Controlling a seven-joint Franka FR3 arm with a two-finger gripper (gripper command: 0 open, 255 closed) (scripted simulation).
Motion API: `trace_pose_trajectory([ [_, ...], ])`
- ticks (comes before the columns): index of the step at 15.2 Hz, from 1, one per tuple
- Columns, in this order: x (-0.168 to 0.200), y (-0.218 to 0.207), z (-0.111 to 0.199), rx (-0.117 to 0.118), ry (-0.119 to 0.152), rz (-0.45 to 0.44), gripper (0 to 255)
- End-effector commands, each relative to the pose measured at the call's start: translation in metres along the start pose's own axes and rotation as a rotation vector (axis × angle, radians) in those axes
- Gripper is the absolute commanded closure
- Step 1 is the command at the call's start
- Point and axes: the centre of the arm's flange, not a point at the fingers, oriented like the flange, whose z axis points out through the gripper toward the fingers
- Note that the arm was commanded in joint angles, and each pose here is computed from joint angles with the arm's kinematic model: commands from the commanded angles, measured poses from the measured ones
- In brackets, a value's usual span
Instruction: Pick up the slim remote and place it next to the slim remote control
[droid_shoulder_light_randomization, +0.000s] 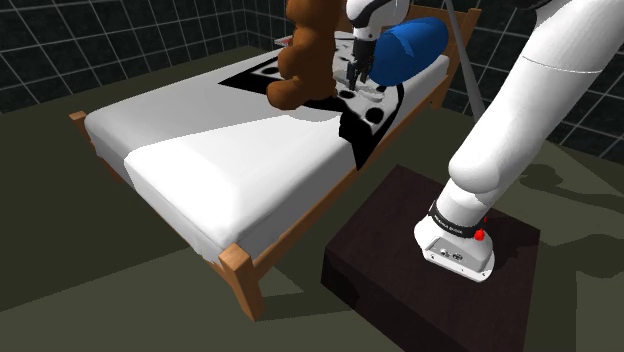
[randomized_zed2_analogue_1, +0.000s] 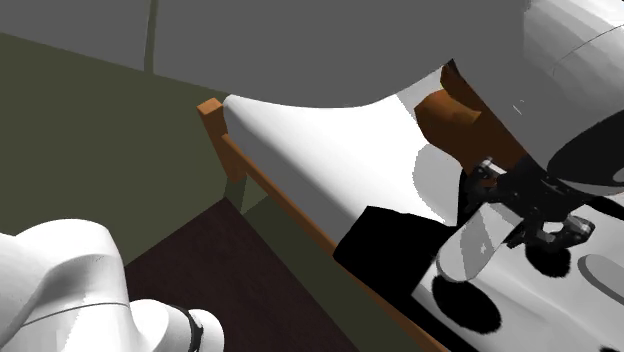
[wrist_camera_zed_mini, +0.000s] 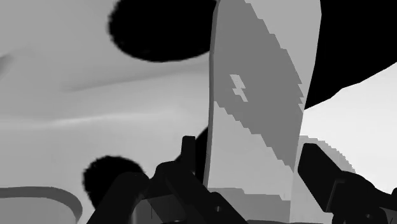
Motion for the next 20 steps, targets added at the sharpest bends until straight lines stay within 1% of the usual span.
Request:
trace_pose_trajectory([
  [1, 0.000, 0.027, -0.001, 0.000, 0.000, -0.001, 255],
  [2, 0.000, 0.046, -0.001, 0.000, 0.000, -0.001, 255],
  [16, -0.001, 0.048, 0.073, 0.000, 0.000, -0.001, 255],
  [20, -0.001, 0.048, 0.076, 0.000, 0.000, -0.001, 255],
])
